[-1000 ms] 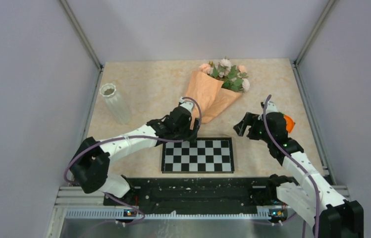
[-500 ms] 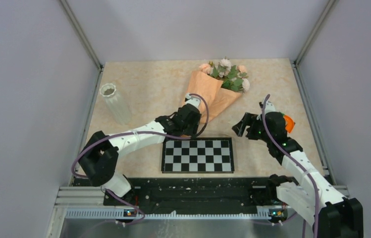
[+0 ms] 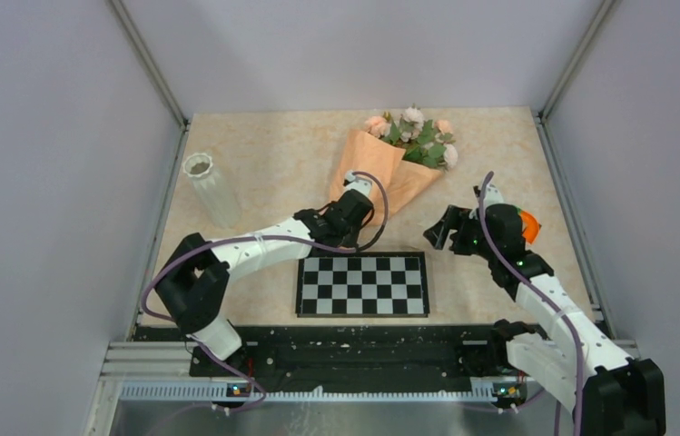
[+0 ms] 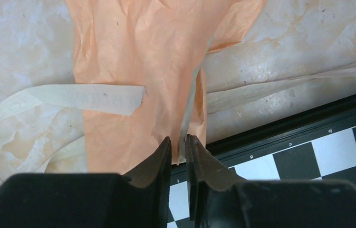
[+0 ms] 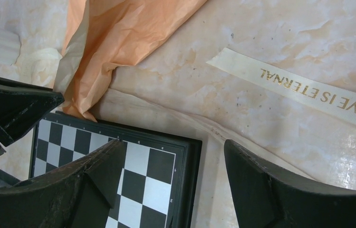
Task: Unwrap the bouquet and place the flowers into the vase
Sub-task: Unfold the wrapping paper at the center of the board.
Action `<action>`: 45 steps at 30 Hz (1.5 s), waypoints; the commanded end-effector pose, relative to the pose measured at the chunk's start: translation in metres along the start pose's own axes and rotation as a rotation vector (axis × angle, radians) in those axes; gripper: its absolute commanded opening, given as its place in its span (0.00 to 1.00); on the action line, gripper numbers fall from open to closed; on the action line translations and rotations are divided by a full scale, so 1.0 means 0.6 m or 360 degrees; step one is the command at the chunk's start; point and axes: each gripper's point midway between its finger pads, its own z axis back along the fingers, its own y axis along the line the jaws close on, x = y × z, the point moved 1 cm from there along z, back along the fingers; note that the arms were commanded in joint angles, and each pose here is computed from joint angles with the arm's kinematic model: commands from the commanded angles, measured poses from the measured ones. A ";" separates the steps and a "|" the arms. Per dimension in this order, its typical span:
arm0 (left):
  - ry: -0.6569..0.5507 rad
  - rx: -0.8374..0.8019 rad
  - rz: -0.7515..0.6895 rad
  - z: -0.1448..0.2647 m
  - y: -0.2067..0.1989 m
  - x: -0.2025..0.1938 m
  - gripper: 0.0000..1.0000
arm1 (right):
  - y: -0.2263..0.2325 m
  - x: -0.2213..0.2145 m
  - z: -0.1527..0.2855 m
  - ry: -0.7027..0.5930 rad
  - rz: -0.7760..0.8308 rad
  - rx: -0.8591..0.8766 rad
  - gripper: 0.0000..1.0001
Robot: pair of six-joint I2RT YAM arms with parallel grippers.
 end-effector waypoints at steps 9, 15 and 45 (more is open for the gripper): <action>-0.0171 0.0152 0.0088 0.032 0.028 0.051 0.03 | 0.025 0.016 -0.009 -0.0045 -0.0076 0.0126 0.78; -0.0228 0.0121 0.0194 0.048 0.037 0.064 0.02 | 0.043 0.013 -0.020 -0.0042 -0.0115 0.0179 0.78; -0.0291 0.0228 0.0631 0.056 0.190 0.035 0.07 | 0.260 -0.100 -0.226 0.0304 0.0051 0.0291 0.61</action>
